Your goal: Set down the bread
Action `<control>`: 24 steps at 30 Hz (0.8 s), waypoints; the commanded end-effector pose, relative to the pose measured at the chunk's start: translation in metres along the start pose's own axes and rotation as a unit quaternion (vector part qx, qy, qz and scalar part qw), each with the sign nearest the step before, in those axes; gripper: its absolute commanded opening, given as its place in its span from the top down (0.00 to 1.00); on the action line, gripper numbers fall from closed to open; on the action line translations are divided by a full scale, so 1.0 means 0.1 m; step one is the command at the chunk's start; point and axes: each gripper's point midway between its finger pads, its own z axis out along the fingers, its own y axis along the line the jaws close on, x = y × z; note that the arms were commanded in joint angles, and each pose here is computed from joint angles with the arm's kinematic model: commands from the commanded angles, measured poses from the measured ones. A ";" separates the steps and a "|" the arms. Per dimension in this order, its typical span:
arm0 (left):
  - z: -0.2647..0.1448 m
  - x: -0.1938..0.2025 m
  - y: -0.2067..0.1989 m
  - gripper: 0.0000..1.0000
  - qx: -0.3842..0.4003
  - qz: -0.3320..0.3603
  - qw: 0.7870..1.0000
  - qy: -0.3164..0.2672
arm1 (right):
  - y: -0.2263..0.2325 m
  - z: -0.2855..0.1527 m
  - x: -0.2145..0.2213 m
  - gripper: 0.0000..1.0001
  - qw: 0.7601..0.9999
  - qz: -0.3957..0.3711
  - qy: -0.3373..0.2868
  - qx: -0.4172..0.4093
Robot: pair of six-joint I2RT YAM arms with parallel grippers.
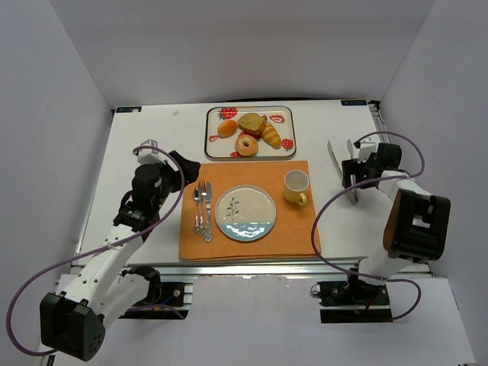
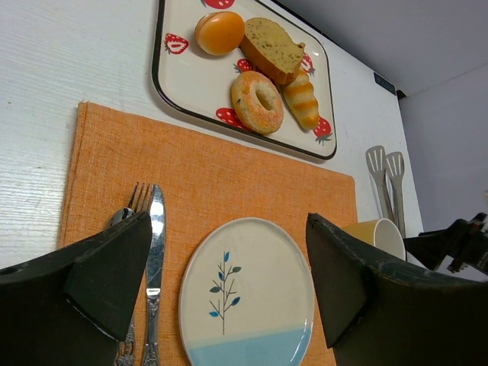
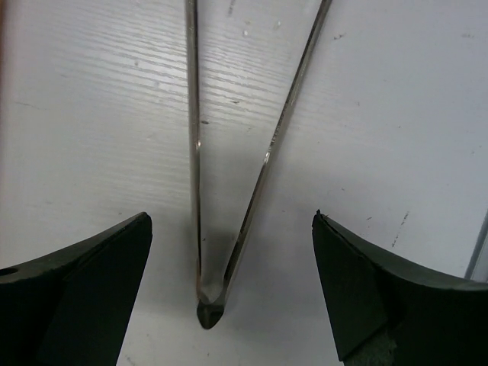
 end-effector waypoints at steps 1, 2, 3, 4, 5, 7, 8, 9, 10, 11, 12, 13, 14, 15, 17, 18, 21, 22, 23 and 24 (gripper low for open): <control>0.00 -0.03 -0.07 0.09 0.015 -0.005 1.000 -0.005 | -0.17 0.16 -0.12 0.11 1.000 0.007 -0.008 0.025; 0.00 -0.02 -0.06 0.09 0.013 -0.005 1.000 -0.004 | -0.15 0.19 -0.15 0.11 1.000 0.011 -0.008 0.015; -0.01 -0.03 -0.06 0.09 0.013 -0.004 1.000 -0.004 | -0.15 0.22 -0.14 0.12 1.000 0.013 -0.004 0.011; -0.01 -0.03 -0.06 0.09 0.011 -0.003 1.000 -0.003 | -0.13 0.27 -0.10 0.12 1.000 0.015 0.004 0.005; -0.01 -0.03 -0.06 0.09 0.009 -0.002 1.000 -0.003 | -0.12 0.30 -0.10 0.13 1.000 0.014 0.004 0.002; -0.01 -0.04 -0.05 0.09 0.007 0.001 1.000 -0.002 | -0.11 0.36 -0.09 0.14 1.000 0.014 0.008 -0.001; -0.01 -0.03 -0.05 0.09 0.006 0.002 1.000 -0.001 | -0.11 0.38 -0.08 0.15 1.000 0.013 0.010 -0.002; 0.00 -0.03 -0.04 0.09 0.005 0.002 1.000 0.000 | -0.14 0.40 -0.09 0.15 1.000 0.014 0.010 0.003; 0.00 -0.02 -0.05 0.09 0.006 0.002 1.000 0.001 | -0.14 0.44 -0.06 0.16 1.000 0.017 0.014 0.002; 0.01 -0.03 -0.04 0.09 0.005 0.001 1.000 0.000 | -0.15 0.46 -0.05 0.18 1.000 0.020 0.016 0.003; 0.01 -0.02 -0.04 0.09 0.004 0.000 1.000 0.000 | -0.14 0.50 -0.03 0.19 1.000 0.023 0.021 0.001; 0.02 -0.02 -0.04 0.09 0.005 0.000 1.000 0.001 | -0.14 0.52 -0.02 0.20 0.999 0.026 0.023 -0.001; 0.02 -0.02 -0.04 0.09 0.005 -0.001 1.000 0.001 | -0.13 0.53 -0.02 0.25 0.999 0.027 0.025 -0.006; 0.03 -0.02 -0.05 0.09 0.005 -0.001 1.000 0.001 | -0.12 0.55 -0.01 0.27 0.999 0.026 0.027 -0.010; 0.03 -0.03 -0.04 0.09 0.003 0.001 1.000 0.002 | -0.10 0.59 0.03 0.33 0.999 0.025 0.034 -0.018; 0.04 -0.03 -0.04 0.09 0.002 0.002 1.000 0.003 | -0.09 0.60 0.04 0.35 0.999 0.025 0.035 -0.021; 0.05 -0.03 -0.05 0.09 0.001 0.004 1.000 0.003 | -0.03 0.63 0.10 0.46 0.998 0.021 0.046 -0.042; 0.05 -0.03 -0.04 0.09 0.000 0.004 1.000 0.005 | -0.02 0.64 0.12 0.51 0.998 0.017 0.049 -0.046; 0.05 -0.02 -0.04 0.09 0.000 0.004 1.000 0.005 | 0.00 0.64 0.13 0.60 0.997 0.017 0.054 -0.052; 0.06 -0.03 -0.04 0.09 0.000 0.004 1.000 0.004 | 0.01 0.65 0.16 0.65 0.997 0.018 0.059 -0.056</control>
